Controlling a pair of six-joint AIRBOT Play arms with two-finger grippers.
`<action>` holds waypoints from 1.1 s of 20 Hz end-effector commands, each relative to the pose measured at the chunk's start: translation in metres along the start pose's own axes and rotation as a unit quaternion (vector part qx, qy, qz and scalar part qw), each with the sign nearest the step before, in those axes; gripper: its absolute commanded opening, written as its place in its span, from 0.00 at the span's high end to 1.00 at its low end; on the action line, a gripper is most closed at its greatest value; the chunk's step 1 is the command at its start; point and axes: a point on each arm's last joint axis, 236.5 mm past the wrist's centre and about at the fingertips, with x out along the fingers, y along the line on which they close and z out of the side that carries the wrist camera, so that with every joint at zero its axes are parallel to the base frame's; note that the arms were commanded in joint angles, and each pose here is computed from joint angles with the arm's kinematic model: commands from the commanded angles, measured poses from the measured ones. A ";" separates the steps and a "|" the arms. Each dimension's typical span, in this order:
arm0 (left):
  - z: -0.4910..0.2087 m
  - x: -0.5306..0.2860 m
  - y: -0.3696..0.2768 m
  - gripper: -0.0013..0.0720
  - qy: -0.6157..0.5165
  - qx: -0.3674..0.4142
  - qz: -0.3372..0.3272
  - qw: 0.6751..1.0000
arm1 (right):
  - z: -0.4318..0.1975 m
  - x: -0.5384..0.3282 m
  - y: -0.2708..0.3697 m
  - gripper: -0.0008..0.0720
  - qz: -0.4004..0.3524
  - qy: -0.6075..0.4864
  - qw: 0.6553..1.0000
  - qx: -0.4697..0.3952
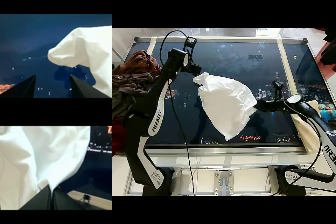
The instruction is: Fold the shirts.
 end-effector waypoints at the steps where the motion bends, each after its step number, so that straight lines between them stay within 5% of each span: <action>1: -0.021 0.053 0.006 0.31 0.030 -0.159 -0.069 0.984 | 0.027 -0.034 0.006 0.94 0.008 -0.025 1.000 -0.002; 6: -0.007 0.088 0.022 0.31 0.009 -0.385 -0.216 0.897 | 0.034 -0.038 0.012 0.94 0.013 -0.032 0.999 -0.005; 10: 0.011 0.081 0.025 0.31 -0.022 -0.409 -0.320 0.854 | 0.036 -0.038 0.011 0.94 0.012 -0.036 0.999 0.003; 22: -0.016 0.092 -0.010 0.36 0.033 -0.385 -0.354 0.852 | 0.047 -0.039 0.012 0.94 0.015 -0.059 0.998 0.018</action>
